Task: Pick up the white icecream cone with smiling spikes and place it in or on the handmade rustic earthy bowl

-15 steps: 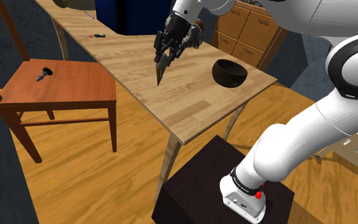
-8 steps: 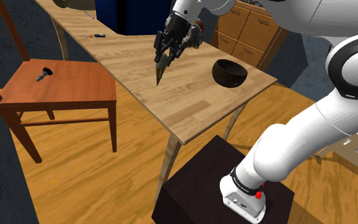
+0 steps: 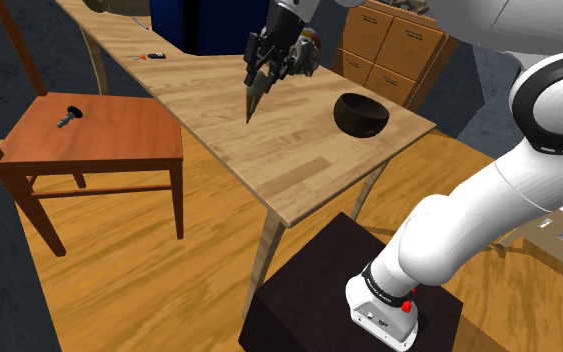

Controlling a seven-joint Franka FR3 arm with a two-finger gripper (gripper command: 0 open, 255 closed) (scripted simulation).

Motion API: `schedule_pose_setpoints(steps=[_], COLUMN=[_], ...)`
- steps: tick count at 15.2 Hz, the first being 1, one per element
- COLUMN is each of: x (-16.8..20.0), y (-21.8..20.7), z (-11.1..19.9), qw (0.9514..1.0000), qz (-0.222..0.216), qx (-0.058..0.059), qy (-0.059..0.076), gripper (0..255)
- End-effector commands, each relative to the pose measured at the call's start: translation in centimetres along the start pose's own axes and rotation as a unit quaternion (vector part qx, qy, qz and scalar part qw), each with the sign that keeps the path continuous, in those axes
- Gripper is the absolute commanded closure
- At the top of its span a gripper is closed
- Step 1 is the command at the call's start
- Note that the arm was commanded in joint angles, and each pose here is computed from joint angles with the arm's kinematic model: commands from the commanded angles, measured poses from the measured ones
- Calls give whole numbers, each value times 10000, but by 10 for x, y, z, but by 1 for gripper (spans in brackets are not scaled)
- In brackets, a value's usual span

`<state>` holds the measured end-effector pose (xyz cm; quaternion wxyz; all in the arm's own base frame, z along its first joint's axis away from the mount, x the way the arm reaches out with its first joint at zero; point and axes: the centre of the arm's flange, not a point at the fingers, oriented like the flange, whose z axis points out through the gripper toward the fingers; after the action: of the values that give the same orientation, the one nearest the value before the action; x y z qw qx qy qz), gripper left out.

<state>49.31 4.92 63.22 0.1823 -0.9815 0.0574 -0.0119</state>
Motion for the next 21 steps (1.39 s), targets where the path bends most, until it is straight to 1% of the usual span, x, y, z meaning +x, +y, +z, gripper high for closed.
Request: schedule_pose_setpoints(steps=[1,21], x=[0,0], y=[-4,-42], z=[-10,-109], qw=[10000,10000], qz=[0,0], qx=[0,0], qy=[-1,-1], gripper=[255,255])
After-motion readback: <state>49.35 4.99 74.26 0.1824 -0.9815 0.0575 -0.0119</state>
